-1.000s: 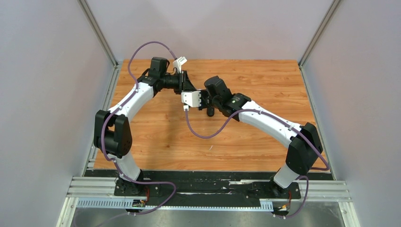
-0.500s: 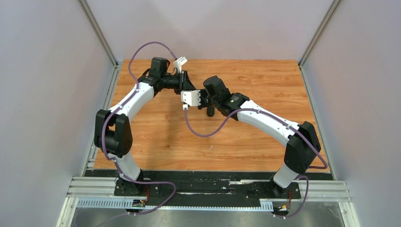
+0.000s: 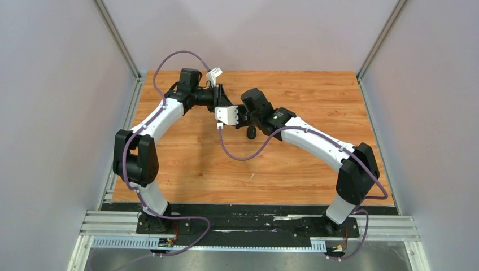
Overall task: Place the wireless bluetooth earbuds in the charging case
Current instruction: Place the earbud in the charging case, then adjust the earbud with the charging case.
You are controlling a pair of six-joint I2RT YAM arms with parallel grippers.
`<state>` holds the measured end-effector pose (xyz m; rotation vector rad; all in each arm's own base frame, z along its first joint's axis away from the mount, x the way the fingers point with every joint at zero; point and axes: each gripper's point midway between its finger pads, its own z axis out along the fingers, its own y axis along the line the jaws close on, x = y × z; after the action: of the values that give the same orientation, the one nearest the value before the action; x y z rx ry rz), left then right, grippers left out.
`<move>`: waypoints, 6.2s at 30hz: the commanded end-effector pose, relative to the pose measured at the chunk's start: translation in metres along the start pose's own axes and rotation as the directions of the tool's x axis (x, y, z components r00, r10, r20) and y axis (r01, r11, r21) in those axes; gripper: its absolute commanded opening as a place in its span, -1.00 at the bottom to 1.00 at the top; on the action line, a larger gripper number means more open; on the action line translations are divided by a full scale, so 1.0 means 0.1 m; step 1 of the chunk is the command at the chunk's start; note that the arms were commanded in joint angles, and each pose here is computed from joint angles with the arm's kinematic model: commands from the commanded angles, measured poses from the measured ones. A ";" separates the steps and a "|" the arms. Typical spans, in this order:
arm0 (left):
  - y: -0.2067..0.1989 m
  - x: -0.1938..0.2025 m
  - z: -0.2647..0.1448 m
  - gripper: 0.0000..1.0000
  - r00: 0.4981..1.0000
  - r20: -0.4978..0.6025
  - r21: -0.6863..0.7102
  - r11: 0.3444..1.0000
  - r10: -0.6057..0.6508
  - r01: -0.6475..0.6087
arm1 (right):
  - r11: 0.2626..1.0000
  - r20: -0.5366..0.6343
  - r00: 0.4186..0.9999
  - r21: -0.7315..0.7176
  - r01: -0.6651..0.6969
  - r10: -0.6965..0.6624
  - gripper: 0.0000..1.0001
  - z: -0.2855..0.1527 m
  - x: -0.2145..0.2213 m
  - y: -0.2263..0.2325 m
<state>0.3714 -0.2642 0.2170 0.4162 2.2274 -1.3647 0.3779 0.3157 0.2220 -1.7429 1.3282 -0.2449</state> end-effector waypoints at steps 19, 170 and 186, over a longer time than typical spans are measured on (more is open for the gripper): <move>-0.04 -0.20 -0.01 -1.00 0.999 0.046 0.030 0.999 0.029 -0.030 | 1.000 0.015 1.000 -0.009 0.004 -0.004 -0.97 -0.08 -0.18 -0.18; -0.02 0.10 -0.09 -1.00 0.988 -0.011 -0.013 0.988 0.157 -0.157 | 0.834 0.103 0.912 -0.454 -0.313 0.398 -0.01 -0.25 -0.36 0.28; -0.13 0.11 -0.07 -1.00 0.984 -0.017 0.068 0.982 0.178 -0.177 | 0.900 0.133 0.934 -0.342 -0.271 0.332 0.00 -0.28 -0.27 0.08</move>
<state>0.3544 -0.2554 0.2033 0.5674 2.2107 -1.3051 0.3340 0.3278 0.2103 -1.7866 1.6387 0.4125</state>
